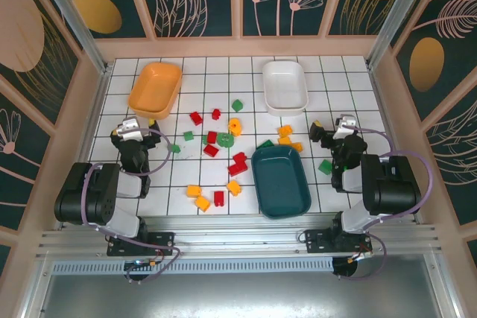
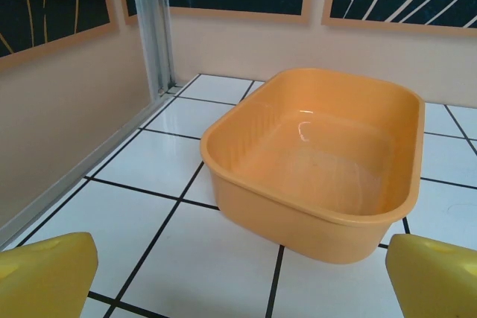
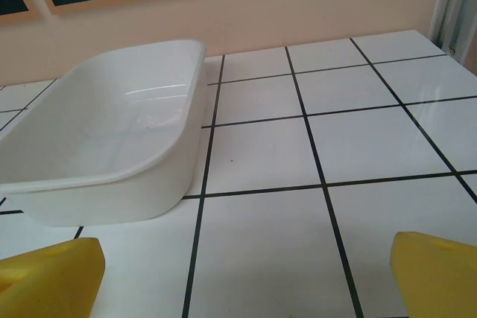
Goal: Sort the legos into containers by color
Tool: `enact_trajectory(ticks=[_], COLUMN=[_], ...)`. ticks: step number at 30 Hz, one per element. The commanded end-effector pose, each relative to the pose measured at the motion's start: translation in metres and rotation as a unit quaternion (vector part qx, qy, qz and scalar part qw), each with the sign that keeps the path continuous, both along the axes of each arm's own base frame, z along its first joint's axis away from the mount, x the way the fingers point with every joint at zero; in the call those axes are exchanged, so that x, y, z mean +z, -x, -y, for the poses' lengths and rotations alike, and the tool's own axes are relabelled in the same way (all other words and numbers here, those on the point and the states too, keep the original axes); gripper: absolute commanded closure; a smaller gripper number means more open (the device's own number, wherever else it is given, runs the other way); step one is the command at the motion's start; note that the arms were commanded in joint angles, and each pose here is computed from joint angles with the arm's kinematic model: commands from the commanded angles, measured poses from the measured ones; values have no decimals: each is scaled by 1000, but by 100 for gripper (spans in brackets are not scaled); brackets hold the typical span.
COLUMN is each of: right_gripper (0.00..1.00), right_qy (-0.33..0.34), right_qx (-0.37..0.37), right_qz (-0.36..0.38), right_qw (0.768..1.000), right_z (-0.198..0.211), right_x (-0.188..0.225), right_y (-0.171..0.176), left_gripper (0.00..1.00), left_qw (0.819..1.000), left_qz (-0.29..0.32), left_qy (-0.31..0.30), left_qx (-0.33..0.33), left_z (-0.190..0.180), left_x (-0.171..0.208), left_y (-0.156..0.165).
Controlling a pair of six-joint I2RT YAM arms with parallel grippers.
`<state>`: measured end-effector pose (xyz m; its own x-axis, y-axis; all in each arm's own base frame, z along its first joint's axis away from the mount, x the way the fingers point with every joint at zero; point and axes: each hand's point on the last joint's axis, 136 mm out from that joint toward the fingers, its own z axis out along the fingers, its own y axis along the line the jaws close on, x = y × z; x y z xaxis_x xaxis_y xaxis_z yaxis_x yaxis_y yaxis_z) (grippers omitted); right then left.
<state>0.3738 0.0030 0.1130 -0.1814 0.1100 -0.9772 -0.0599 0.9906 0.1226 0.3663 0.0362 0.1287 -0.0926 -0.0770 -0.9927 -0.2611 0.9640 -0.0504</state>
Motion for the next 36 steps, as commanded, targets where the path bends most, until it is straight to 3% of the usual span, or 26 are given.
enact_trajectory(ticks=[1, 31, 34, 36], right_gripper=[1, 1, 1, 1], right_qy=[3, 3, 17, 33], right_qx=[3, 3, -57, -47], right_qz=[16, 17, 7, -15], right_qw=[1000, 1000, 998, 998], right_z=[0, 1, 11, 2], right_x=[9, 9, 18, 31], right_y=[-2, -2, -12, -23], left_gripper=[1, 1, 1, 1], left_qw=[1000, 1000, 1000, 1000], left_qz=[17, 19, 13, -5], left_qy=[8, 9, 7, 7], left_qx=[-4, -4, -6, 0], left_z=[1, 1, 2, 0], left_x=[8, 9, 16, 29], left_y=[-3, -3, -8, -14])
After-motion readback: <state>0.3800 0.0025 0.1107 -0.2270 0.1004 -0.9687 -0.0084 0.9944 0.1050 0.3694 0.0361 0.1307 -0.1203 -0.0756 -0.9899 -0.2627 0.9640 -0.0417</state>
